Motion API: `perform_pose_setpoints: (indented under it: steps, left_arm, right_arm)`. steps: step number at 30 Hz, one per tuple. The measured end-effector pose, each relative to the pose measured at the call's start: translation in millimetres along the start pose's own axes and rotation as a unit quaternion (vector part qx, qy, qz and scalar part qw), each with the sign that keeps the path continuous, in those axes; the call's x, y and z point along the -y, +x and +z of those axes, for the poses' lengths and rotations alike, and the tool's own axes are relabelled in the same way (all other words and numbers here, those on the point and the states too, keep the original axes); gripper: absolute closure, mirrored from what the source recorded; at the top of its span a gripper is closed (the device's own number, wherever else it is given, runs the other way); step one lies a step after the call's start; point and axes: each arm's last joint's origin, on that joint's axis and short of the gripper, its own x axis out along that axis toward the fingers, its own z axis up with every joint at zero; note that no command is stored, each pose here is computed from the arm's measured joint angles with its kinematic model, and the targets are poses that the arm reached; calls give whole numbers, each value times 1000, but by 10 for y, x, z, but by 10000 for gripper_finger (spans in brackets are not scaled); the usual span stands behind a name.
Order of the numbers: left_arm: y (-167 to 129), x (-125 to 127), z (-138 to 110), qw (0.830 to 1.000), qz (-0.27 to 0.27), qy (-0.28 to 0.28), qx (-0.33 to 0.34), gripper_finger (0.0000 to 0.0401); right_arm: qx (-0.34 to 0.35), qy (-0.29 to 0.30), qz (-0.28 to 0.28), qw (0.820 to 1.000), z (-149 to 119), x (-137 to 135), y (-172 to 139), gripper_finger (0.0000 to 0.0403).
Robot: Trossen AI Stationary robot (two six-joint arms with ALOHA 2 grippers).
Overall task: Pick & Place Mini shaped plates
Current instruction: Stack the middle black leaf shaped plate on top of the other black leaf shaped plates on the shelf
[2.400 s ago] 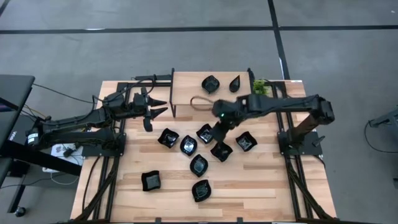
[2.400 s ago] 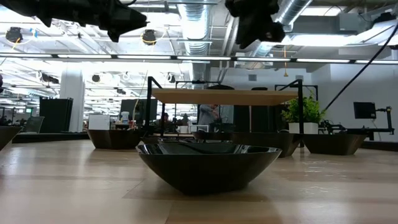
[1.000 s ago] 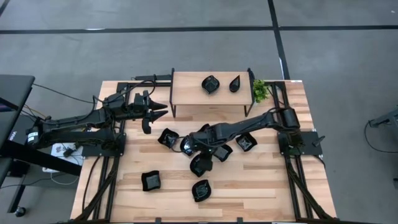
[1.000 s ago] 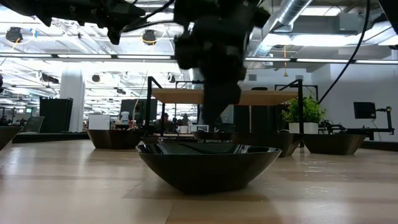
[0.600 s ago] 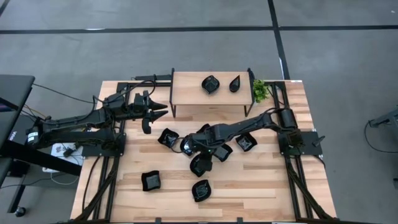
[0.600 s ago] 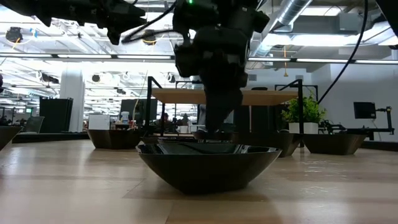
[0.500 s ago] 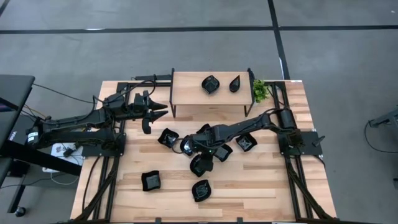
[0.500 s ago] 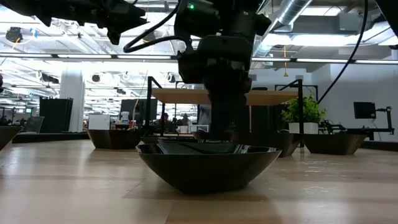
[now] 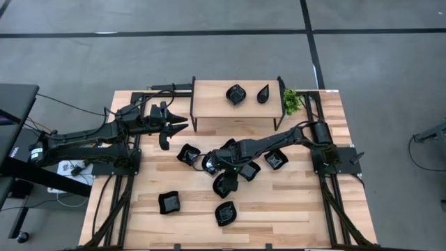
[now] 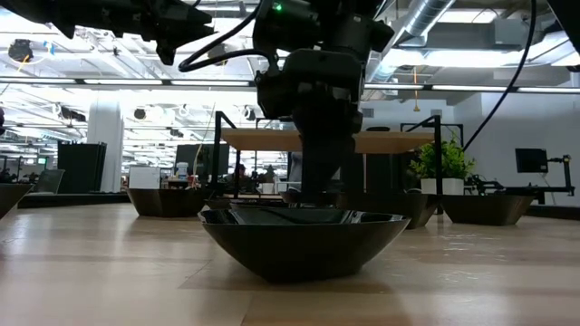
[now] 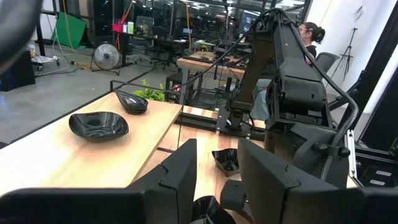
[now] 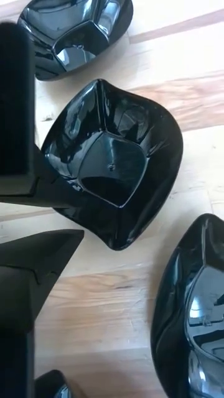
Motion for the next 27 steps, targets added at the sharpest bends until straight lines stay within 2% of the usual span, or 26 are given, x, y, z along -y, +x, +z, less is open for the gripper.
perform_pose_setpoints:
  steps: [10,13,16,27]
  left_arm:
    - [0,0,0,1000,0,0,0,284]
    - [0,0,0,1000,0,0,0,284]
    - [0,0,0,1000,0,0,0,284]
    - [0,0,1,1000,0,0,0,284]
  right_arm:
    - [4,-4,2,1000,10,5,-3,339]
    - [3,24,0,1000,1,-17,-2,339]
    - [15,18,-30,999,-5,-47,6,339]
    - [17,12,-25,999,14,-7,-5,339]
